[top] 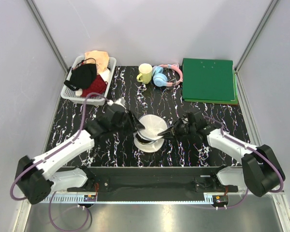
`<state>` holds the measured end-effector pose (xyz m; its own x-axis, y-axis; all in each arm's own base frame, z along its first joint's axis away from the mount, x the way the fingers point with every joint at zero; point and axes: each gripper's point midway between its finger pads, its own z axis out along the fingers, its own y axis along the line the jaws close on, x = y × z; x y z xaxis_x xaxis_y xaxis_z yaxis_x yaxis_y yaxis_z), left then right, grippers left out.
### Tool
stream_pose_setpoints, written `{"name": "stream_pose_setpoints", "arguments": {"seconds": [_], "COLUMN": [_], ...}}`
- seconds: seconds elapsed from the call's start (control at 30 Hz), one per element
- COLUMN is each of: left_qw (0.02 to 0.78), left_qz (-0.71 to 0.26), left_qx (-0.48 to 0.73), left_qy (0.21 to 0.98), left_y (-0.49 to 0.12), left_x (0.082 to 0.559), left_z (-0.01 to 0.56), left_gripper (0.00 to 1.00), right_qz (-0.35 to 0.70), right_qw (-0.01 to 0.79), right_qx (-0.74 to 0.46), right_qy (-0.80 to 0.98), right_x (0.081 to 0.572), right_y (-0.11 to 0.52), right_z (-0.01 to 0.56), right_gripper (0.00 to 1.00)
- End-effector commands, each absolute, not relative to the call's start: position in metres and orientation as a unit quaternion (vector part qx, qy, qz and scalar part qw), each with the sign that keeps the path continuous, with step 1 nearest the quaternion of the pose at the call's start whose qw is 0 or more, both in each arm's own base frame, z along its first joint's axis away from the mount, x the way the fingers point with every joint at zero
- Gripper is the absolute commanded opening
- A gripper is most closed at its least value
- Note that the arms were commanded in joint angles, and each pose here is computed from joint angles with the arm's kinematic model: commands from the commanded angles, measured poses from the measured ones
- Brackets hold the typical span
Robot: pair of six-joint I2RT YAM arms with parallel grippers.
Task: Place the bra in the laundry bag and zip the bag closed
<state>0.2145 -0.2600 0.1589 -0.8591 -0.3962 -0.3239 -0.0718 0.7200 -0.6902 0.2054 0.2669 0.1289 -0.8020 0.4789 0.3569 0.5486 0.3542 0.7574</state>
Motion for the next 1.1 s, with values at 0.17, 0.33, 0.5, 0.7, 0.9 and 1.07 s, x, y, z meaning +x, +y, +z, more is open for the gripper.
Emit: {"name": "stream_pose_setpoints", "arguments": {"seconds": [0.17, 0.33, 0.5, 0.7, 0.9, 1.07], "left_qw": [0.379, 0.372, 0.353, 0.370, 0.384, 0.388], "left_qz": [-0.278, -0.283, -0.243, -0.200, -0.171, -0.138], "left_qx": [-0.056, 0.016, 0.062, 0.073, 0.057, 0.041], "left_qy": [0.881, 0.884, 0.901, 0.904, 0.905, 0.911], "left_y": [-0.212, -0.250, -0.294, -0.319, -0.324, -0.321], "left_x": [0.191, 0.163, 0.164, 0.174, 0.187, 0.193], "left_z": [0.228, 0.218, 0.200, 0.193, 0.187, 0.176], "left_gripper": [0.45, 0.29, 0.33, 0.42, 0.45, 0.31], "right_qz": [-0.464, -0.455, -0.446, -0.427, -0.424, -0.424], "right_qw": [0.046, 0.048, 0.054, 0.058, 0.071, 0.078], "right_qx": [-0.326, -0.346, -0.372, -0.426, -0.452, -0.480], "right_qy": [-0.822, -0.819, -0.812, -0.795, -0.781, -0.764], "right_x": [0.221, 0.228, 0.228, 0.227, 0.228, 0.228], "right_y": [0.283, 0.289, 0.288, 0.283, 0.285, 0.284], "right_z": [0.157, 0.160, 0.160, 0.163, 0.167, 0.170], "right_gripper": [0.06, 0.06, 0.05, 0.04, 0.03, 0.00]}}
